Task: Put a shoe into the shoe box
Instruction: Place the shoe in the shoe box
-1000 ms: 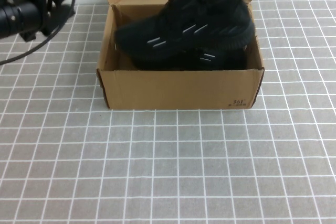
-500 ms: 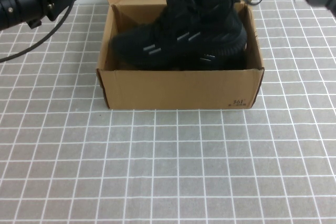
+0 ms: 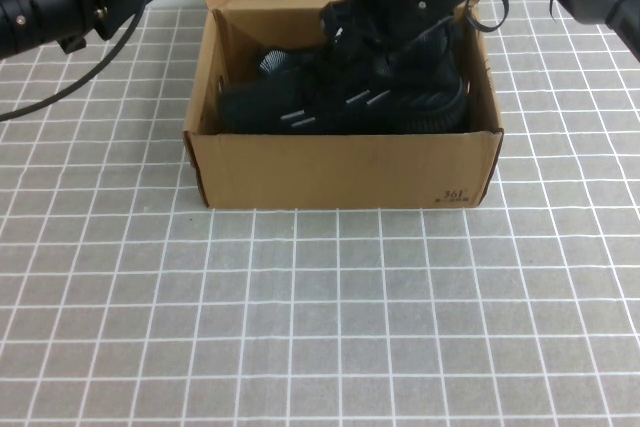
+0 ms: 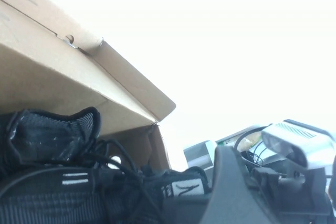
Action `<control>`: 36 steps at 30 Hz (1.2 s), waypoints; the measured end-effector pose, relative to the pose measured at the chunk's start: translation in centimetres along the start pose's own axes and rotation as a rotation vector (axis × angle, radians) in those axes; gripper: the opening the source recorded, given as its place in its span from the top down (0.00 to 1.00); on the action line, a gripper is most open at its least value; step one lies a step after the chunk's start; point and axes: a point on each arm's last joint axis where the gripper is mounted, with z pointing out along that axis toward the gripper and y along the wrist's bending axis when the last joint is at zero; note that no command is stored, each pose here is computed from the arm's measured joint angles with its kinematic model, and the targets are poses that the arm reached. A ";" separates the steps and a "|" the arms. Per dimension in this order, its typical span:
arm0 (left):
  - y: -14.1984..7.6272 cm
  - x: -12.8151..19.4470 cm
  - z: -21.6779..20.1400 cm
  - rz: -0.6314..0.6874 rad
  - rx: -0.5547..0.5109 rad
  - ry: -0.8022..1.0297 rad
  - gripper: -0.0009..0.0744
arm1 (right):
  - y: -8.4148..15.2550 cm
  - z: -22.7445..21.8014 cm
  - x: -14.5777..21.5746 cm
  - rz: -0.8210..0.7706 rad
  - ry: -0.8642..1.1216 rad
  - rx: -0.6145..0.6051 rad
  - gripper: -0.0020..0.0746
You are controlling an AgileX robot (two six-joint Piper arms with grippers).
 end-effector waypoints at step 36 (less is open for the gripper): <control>-0.5 0.3 -0.1 0.002 0.052 0.038 0.54 | 0.8 2.3 1.7 0.278 0.125 0.079 0.95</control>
